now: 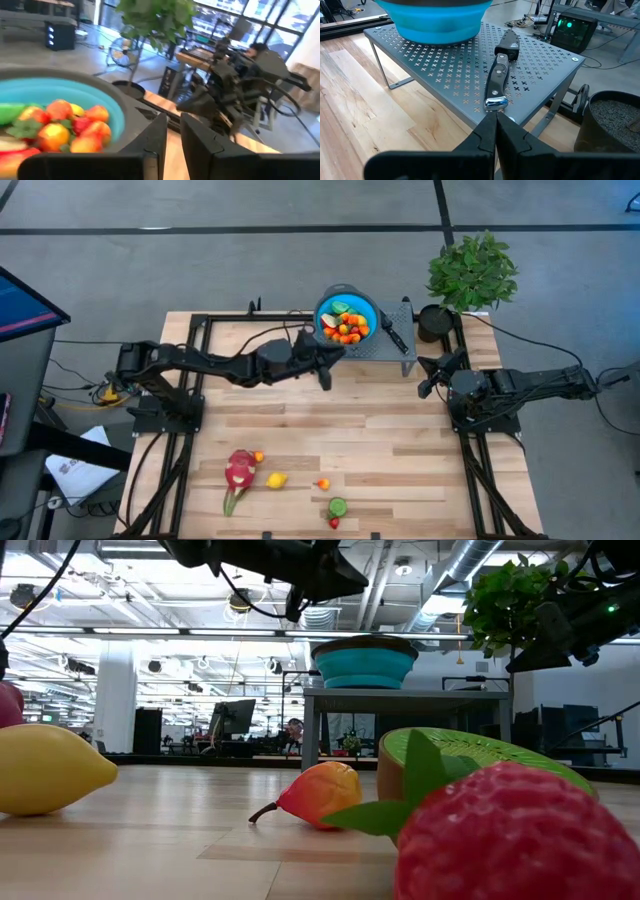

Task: Pick & Place Fruit
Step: Put the lemon into the strainer bowl

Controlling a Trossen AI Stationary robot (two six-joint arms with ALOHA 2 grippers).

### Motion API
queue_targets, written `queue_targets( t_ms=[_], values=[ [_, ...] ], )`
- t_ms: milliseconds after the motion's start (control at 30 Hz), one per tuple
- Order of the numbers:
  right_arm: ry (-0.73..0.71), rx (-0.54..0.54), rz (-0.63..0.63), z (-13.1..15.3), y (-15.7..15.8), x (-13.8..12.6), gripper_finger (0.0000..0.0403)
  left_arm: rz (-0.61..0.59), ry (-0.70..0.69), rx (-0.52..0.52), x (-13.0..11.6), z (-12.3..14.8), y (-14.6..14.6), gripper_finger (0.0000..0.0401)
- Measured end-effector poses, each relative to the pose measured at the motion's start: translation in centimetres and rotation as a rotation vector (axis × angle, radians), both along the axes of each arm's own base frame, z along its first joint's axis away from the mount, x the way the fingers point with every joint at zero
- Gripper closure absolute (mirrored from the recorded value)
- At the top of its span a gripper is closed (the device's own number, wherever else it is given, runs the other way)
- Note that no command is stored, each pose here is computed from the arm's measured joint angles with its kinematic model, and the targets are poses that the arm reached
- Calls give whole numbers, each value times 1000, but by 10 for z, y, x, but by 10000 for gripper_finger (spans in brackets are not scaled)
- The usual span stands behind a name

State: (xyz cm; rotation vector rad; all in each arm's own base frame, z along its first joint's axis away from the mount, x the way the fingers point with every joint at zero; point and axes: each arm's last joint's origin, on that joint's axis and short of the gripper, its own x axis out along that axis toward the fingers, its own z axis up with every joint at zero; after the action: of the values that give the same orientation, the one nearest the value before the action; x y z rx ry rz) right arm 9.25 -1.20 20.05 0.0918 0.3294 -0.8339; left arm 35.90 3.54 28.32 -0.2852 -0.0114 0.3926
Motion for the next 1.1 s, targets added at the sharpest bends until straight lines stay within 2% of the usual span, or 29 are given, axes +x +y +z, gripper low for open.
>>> queue_targets(
  t_ms=[167,400,900,1100],
  values=[
    [-1,0,0,0,0,0,403,-81,19,-5,-5,-4,-15,353],
    [-2,0,0,0,0,0,403,-158,-6,-3,-21,4,-38,353],
    [-1,0,0,0,0,0,403,-340,-49,-10,-91,5,-85,353],
    [-1,0,0,0,0,0,403,-400,-111,-168,-116,6,-95,353]
  ],
)
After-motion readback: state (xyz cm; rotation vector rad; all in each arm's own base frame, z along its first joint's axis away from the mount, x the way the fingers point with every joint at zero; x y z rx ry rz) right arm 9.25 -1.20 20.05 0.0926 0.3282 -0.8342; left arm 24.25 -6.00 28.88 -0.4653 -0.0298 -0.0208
